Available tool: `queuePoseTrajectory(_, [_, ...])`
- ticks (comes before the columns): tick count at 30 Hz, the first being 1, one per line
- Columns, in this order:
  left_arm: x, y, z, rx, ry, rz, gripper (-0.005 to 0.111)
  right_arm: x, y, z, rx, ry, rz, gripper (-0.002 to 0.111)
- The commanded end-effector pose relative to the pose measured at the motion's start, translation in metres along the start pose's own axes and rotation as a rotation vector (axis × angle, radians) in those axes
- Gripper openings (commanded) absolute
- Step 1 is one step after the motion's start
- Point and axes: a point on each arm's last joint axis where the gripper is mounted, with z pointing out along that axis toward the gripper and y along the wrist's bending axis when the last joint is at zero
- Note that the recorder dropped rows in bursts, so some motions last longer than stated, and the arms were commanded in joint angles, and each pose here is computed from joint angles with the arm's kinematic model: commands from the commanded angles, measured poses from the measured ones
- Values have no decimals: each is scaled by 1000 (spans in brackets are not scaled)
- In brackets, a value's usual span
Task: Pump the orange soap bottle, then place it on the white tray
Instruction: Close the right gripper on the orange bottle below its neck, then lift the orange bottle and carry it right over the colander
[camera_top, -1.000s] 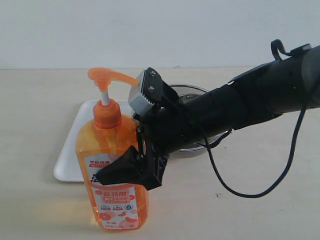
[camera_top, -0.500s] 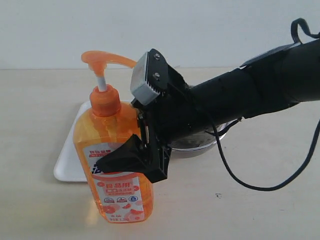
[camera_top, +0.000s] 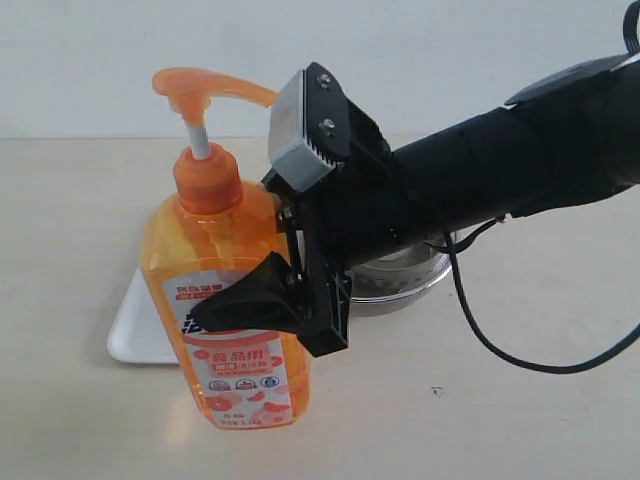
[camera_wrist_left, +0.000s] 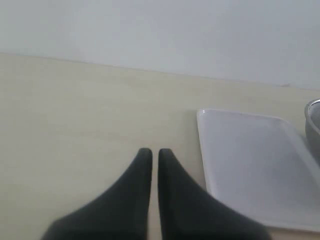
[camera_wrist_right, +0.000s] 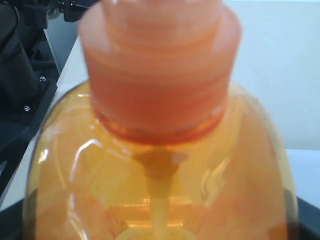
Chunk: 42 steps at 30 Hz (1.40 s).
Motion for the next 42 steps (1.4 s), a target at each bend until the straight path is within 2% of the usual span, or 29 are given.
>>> queuePoseTrajectory(1, [1,0,0,7,0,-10,5,-21,8,-10,-10,-88,-9,0])
queuePoseTrajectory(15, [1,0,0,7,0,-10,5,-38,15,-24,18,-120,-62,0])
queuePoseTrajectory(20, [1,0,0,7,0,-10,5,-37,11,-24,71,-99,-58,0])
queuePoseTrajectory(32, [1,0,0,7,0,-10,5,-65,7,-64,432,-62,-137,0])
queuePoseTrajectory(42, [1,0,0,7,0,-10,5,-59,-13,-81,723,29,-61,0])
